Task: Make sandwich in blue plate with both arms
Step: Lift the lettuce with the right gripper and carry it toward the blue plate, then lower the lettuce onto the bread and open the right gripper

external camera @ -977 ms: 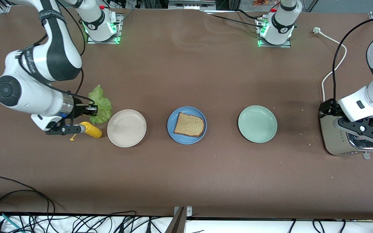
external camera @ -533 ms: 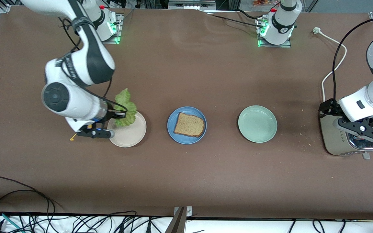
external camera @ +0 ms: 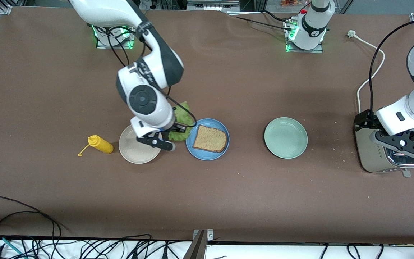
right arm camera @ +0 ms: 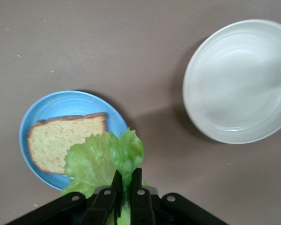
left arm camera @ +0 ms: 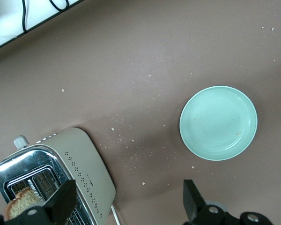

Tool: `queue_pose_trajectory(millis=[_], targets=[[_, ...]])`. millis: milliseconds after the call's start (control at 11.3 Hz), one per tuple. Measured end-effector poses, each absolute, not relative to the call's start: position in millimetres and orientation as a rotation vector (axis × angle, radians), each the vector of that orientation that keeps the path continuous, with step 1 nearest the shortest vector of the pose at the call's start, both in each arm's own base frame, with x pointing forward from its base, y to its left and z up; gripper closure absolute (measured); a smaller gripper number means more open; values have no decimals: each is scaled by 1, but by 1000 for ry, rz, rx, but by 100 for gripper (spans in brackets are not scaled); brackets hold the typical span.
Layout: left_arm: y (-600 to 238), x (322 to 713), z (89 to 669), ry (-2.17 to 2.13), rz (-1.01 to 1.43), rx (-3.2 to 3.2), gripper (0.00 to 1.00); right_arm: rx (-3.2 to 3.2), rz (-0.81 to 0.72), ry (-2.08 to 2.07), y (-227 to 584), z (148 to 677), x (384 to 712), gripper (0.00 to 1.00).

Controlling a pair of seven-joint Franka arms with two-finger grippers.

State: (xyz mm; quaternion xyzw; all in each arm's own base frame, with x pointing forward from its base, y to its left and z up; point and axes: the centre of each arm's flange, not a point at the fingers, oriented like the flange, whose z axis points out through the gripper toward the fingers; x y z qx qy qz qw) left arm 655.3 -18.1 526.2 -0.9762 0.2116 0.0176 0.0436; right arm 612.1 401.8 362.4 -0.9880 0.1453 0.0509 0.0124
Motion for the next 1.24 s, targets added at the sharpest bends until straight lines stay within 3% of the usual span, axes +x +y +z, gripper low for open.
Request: queue_pose_trajectory(millis=[622, 1244], targets=[[-18, 655, 526, 646, 54, -2985, 0, -2991, 48, 724, 505, 272, 575, 91], [-18, 655, 526, 646, 54, -2985, 0, -3036, 39, 718, 511, 232, 569, 91]])
